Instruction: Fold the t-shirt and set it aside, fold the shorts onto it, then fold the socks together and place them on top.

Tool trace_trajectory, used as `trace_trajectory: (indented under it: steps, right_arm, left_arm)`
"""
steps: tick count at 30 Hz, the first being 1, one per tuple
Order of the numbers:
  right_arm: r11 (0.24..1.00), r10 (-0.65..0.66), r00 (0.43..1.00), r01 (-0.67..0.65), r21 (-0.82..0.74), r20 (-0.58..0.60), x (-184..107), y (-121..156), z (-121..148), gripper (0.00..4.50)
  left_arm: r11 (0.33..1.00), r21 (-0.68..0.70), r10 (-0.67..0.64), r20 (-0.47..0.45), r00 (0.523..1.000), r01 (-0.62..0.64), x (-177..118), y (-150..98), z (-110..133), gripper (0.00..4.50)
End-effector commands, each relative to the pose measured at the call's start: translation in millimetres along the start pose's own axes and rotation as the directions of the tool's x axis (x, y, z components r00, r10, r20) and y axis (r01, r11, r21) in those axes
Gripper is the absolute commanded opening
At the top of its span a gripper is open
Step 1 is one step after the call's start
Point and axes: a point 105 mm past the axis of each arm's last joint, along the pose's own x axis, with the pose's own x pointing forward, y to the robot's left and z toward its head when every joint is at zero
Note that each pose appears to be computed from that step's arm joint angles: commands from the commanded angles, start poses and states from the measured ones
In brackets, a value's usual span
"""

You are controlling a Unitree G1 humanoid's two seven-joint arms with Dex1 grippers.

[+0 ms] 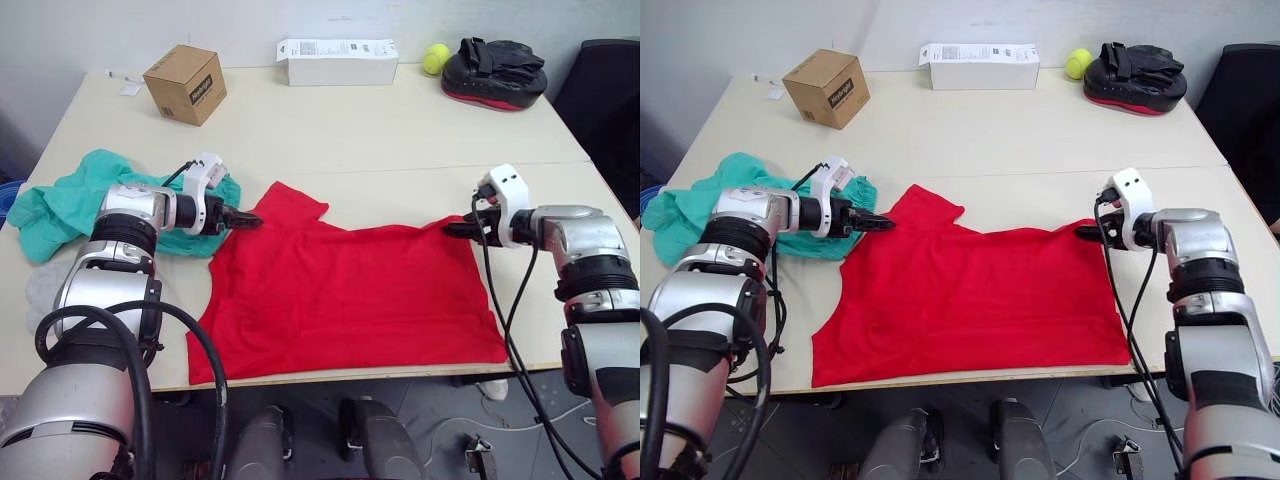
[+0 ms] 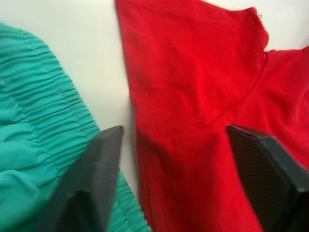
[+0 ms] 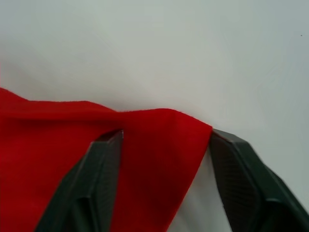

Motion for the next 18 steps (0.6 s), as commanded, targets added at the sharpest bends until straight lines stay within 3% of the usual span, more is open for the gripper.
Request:
trace_trajectory:
  steps: [1,5,7,9,13,15,18]
  right_arm:
    - [0.999,0.013,1.000,-0.013,0.039,0.015,3.3,3.7,1.7,1.32]
    - [0.999,0.004,1.000,-0.005,0.036,0.031,4.6,3.6,0.1,0.00]
    - [0.999,0.012,0.998,-0.014,0.035,0.055,2.8,3.9,2.2,0.00]
    - [0.999,0.028,0.997,-0.030,0.025,0.078,-0.1,5.0,4.8,0.00]
    - [0.997,0.075,0.983,-0.071,-0.029,0.169,-12.2,8.4,17.3,0.00]
    - [0.985,0.125,0.969,-0.096,-0.143,0.212,-22.0,14.2,21.8,0.00]
    - [0.928,0.233,0.945,-0.145,-0.345,0.231,-36.7,31.1,17.6,0.00]
  left_arm:
    - [1.000,-0.004,-0.003,-0.004,1.000,0.003,0.2,-0.9,1.0,1.84]
    - [1.000,0.006,-0.002,-0.009,1.000,0.002,0.4,-0.5,-0.2,0.56]
    - [1.000,0.004,-0.005,0.002,1.000,0.005,-1.3,0.1,0.7,0.02]
    - [1.000,0.027,-0.006,0.032,0.999,0.006,-3.9,1.5,4.3,0.02]
    - [0.993,0.108,-0.064,0.186,0.980,0.044,-15.9,-2.3,28.6,0.02]
    - [0.983,0.176,-0.098,0.244,0.965,0.055,-23.6,-5.1,39.2,0.02]
    - [0.927,0.351,-0.223,0.226,0.948,0.134,-33.9,-17.7,37.6,0.02]
